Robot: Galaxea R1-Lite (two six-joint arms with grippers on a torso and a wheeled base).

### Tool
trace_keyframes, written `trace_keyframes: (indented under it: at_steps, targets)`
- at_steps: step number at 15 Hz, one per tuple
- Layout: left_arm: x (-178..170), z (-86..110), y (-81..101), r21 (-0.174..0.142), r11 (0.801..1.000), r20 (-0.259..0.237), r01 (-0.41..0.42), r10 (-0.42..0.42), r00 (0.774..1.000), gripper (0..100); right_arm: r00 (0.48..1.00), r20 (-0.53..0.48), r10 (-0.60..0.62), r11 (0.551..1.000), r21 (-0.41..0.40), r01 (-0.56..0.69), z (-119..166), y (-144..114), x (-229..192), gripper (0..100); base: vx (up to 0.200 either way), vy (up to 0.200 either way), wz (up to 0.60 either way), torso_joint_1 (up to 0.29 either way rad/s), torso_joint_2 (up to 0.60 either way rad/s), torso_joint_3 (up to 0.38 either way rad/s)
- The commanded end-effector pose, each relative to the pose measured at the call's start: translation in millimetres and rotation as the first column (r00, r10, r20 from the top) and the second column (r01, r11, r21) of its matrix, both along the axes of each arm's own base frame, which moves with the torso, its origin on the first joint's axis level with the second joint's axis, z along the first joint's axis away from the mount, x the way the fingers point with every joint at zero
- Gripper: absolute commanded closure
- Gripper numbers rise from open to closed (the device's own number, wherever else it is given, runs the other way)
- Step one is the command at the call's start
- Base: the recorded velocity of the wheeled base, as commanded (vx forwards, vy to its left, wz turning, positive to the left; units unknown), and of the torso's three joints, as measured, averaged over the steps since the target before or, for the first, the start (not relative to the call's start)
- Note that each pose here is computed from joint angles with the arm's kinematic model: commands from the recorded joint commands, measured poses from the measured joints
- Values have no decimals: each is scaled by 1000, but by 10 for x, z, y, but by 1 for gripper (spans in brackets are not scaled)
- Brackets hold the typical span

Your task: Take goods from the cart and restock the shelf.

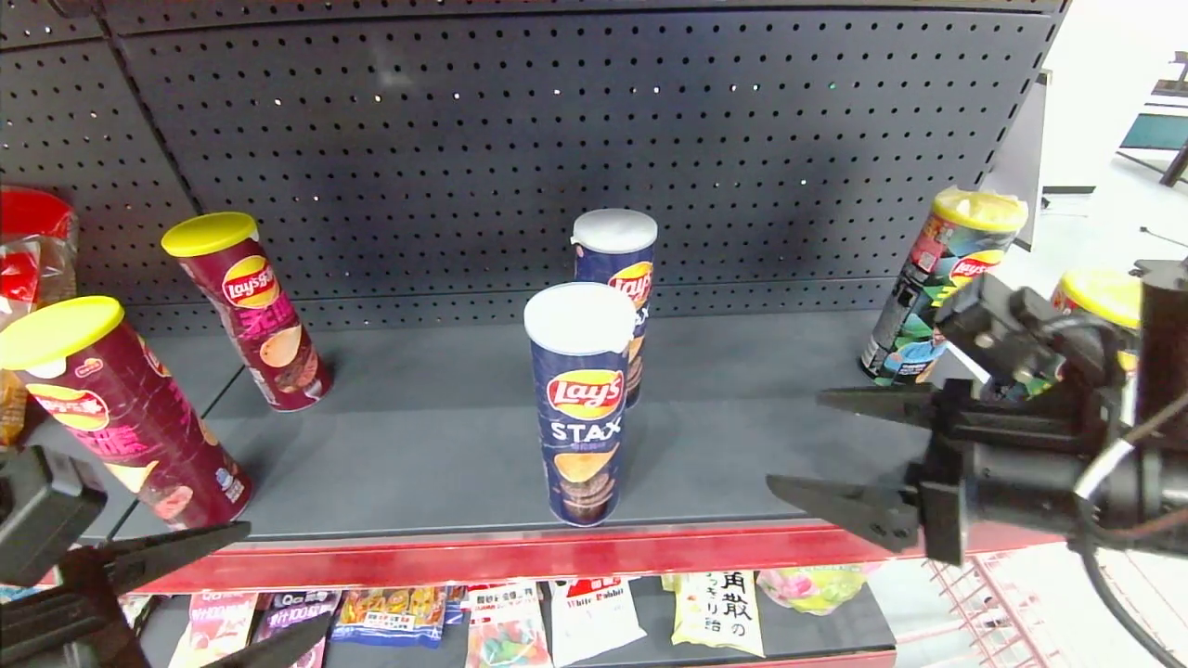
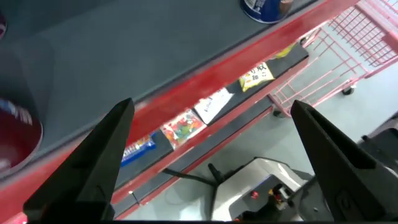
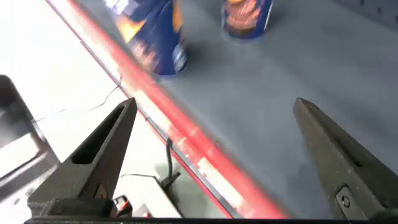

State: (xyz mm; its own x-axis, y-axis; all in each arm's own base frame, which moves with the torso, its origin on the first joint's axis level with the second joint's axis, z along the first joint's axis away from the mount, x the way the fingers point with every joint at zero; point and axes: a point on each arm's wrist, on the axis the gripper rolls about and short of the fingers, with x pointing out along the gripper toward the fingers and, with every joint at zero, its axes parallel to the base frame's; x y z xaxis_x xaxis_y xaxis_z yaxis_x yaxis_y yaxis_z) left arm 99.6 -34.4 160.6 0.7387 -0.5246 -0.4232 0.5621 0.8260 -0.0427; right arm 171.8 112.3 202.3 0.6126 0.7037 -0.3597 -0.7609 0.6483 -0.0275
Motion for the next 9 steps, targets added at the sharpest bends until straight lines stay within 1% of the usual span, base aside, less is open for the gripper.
trace_keyframes:
  at_steps: [1,3,4,5,6,7,8,9]
  targets:
    - [257,-55,-78,30,999,-72,14,-12,997,0,995,96,-7,998,60,1,-87,-451,-741,0,0,0,0,0,0,0]
    - [352,-41,-126,36,999,-88,26,-23,996,0,987,139,-82,994,82,71,-183,-639,-953,0,0,0,0,0,0,0]
    - [439,-29,-154,43,999,-98,25,-21,995,0,963,176,-203,977,97,188,-248,-778,-1079,0,0,0,0,0,0,0]
    - [493,-24,-187,47,998,-106,35,-30,994,0,928,197,-316,948,99,302,-285,-860,-1133,0,0,0,0,0,0,0]
    - [548,-21,-229,51,998,-115,47,-40,993,0,887,209,-412,911,122,394,-310,-928,-1191,0,0,0,0,0,0,0]
    - [583,-29,-241,59,997,-122,40,-32,992,0,867,209,-453,891,140,432,-324,-956,-1224,0,0,0,0,0,0,0]
    - [691,-50,-306,85,996,-138,30,-18,990,0,817,193,-543,838,179,515,-388,-1021,-1326,0,0,0,0,0,0,0]
    - [744,-39,-367,93,995,-139,43,-30,990,0,785,180,-593,804,183,565,-434,-1055,-1394,0,0,0,0,0,0,0]
